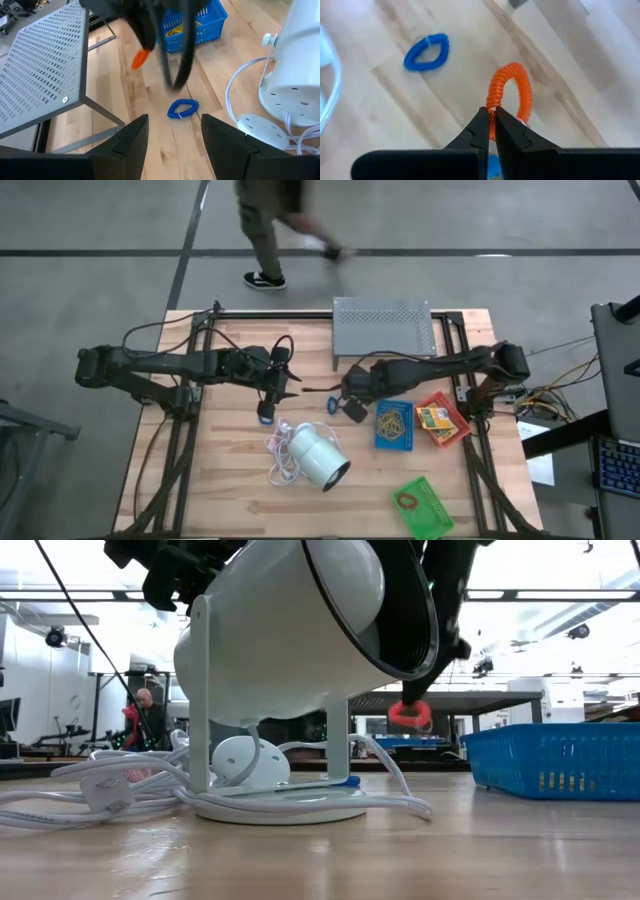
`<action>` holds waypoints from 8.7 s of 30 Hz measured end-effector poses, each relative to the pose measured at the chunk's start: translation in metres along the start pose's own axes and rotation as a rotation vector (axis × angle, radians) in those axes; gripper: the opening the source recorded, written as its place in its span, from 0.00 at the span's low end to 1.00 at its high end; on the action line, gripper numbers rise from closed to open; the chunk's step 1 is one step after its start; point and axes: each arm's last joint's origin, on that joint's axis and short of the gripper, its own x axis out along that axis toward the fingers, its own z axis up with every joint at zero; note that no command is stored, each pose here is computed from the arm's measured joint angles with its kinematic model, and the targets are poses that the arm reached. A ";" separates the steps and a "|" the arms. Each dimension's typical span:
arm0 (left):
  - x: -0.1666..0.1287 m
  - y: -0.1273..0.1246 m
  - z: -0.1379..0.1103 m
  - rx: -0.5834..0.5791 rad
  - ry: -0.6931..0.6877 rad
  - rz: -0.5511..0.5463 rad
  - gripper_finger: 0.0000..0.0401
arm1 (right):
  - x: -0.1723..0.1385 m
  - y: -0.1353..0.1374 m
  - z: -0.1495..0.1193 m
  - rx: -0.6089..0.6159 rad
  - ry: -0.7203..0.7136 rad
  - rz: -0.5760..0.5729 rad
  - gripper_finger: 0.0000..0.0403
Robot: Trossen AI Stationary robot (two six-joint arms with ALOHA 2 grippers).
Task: Pick & Place Office Desk Supplies
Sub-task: Put the orange spring keychain into the green bin, then put the blue spring keychain into the green bin
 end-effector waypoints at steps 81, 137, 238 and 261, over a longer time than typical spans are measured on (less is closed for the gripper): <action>0.000 0.004 0.005 -0.002 -0.038 0.070 0.46 | -0.076 0.161 -0.232 0.156 0.498 0.091 0.03; 0.000 0.003 0.002 0.005 -0.012 0.057 0.46 | -0.144 0.087 -0.101 0.130 -0.231 -0.128 0.25; -0.038 0.002 -0.046 -0.646 0.423 0.039 0.46 | -0.047 -0.078 0.127 -0.624 -0.365 0.072 0.18; -0.019 -0.031 -0.091 -1.183 0.534 -0.165 0.46 | -0.047 -0.077 0.127 -0.622 -0.373 0.073 0.18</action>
